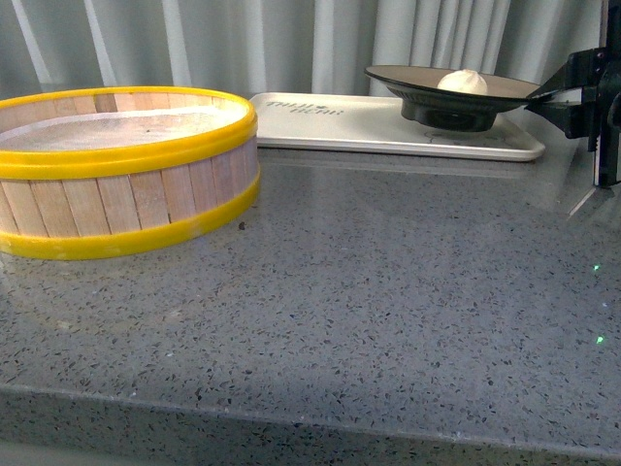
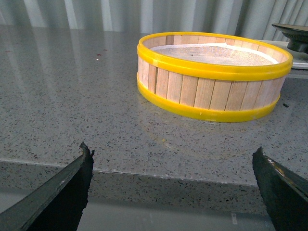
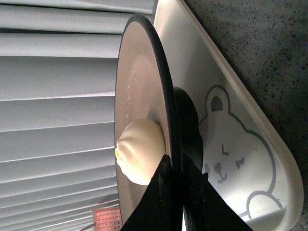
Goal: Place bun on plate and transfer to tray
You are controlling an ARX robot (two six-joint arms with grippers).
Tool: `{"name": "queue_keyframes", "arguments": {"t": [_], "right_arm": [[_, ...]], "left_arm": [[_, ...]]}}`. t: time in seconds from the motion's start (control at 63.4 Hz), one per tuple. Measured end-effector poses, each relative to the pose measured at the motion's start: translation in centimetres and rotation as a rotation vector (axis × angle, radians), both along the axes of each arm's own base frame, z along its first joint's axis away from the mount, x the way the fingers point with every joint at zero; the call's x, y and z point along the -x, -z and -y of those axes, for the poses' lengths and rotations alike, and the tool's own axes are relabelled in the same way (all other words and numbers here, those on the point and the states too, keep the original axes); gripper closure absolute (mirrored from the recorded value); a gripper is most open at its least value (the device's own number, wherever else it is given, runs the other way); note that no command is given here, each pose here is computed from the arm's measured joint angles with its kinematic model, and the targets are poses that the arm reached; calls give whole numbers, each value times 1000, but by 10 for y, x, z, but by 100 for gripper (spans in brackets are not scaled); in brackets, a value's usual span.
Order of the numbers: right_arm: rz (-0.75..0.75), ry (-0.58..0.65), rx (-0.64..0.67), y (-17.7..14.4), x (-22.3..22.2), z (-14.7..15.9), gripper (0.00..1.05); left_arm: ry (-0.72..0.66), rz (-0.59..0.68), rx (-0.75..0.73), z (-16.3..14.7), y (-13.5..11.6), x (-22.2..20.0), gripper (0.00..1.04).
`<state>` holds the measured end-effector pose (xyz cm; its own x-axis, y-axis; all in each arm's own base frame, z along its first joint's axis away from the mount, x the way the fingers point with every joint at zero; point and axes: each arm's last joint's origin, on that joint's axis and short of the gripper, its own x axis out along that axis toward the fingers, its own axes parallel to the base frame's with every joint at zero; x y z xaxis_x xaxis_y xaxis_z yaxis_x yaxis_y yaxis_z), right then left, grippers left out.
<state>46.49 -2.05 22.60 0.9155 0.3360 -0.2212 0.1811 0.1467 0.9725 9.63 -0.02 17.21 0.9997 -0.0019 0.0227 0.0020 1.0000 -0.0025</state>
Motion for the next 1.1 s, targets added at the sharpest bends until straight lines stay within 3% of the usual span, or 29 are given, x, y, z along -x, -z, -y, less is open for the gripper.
{"name": "queue_keyframes", "arguments": {"t": [0.363, 0.426, 0.521, 0.915, 1.104], "right_arm": [[-76, 18, 10, -3, 1, -5, 101], [-91, 18, 4, -3, 1, -5, 93], [-100, 19, -3, -3, 1, -5, 71], [-107, 39, -15, -11, 8, -8, 8], [-100, 53, -10, -20, 24, -12, 9]], "left_arm": [[0, 0, 0, 0, 0, 0, 7], [0, 0, 0, 0, 0, 0, 7], [0, 0, 0, 0, 0, 0, 7], [0, 0, 0, 0, 0, 0, 7], [0, 0, 0, 0, 0, 0, 7]]}}
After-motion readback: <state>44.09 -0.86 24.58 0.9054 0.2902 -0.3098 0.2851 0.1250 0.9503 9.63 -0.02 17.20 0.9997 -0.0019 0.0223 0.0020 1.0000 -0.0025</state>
